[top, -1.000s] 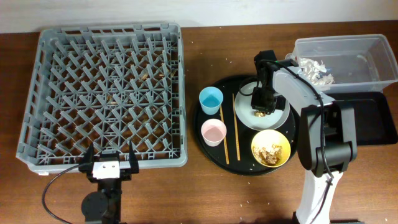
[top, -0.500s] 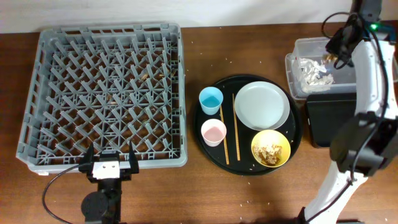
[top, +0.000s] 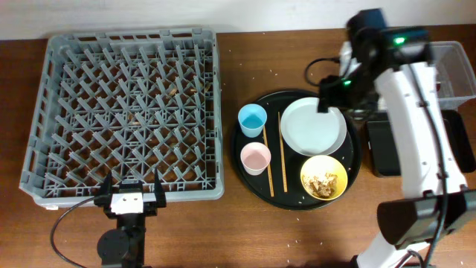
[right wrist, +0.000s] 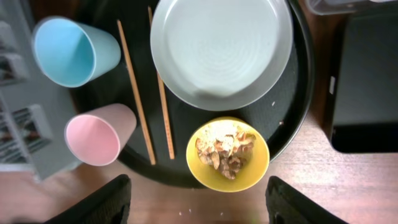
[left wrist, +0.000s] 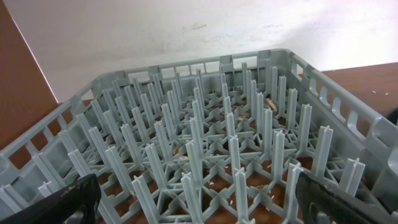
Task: Sort waste into correct bins and load items into the dishwasher rack
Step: 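Grasp the yellow bowl with the right gripper and tip scraps onto the black tray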
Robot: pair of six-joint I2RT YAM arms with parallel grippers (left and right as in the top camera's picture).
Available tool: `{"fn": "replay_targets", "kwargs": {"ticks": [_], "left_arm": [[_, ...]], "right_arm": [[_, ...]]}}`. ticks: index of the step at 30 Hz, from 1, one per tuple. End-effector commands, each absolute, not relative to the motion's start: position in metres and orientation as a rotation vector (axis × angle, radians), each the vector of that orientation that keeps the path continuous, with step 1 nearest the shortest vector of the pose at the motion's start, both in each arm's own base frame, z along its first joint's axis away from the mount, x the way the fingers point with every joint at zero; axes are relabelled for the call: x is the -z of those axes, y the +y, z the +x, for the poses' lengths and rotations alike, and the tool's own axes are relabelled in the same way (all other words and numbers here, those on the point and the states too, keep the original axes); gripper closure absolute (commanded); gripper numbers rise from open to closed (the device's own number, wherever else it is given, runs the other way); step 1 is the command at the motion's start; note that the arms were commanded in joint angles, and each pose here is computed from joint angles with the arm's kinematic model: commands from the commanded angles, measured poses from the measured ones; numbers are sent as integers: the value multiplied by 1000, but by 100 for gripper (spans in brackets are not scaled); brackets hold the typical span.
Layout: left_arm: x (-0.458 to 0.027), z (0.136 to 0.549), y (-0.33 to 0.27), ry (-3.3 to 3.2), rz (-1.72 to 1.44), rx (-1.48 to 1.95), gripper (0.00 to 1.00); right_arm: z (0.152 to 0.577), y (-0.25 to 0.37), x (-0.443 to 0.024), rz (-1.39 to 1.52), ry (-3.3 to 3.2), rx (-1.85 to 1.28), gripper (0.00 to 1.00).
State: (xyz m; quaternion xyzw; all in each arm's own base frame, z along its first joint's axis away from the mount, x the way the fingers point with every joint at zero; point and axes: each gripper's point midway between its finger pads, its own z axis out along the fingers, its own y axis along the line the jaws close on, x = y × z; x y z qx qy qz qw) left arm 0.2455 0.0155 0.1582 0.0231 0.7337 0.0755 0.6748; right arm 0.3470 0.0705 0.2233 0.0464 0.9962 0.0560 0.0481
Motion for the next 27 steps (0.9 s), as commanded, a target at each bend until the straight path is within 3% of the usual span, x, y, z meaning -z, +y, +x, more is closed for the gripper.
{"fn": "replay_targets", "kwargs": {"ticks": [1, 8, 12, 15, 19, 20, 24, 27], "left_arm": [[-157, 246, 14, 1651, 69, -173, 1], [-156, 246, 14, 1652, 69, -173, 1], [-157, 246, 14, 1651, 69, -173, 1], [-156, 246, 14, 1652, 69, -173, 1], [-156, 246, 14, 1652, 69, -173, 1], [-157, 246, 14, 1651, 69, -173, 1], [-157, 246, 14, 1651, 69, -173, 1], [-157, 246, 14, 1651, 69, -173, 1]], "right_arm": [[329, 95, -181, 113, 3126, -17, 32], [262, 120, -70, -37, 3334, 133, 43], [256, 116, -47, -44, 3334, 146, 60], [249, 110, -31, -48, 3338, 171, 68], [251, 109, -29, -49, 3326, 178, 83], [253, 107, -28, -52, 3310, 206, 96], [255, 107, -31, -53, 3305, 207, 96], [285, 119, -82, -190, 3242, 148, 96]]}}
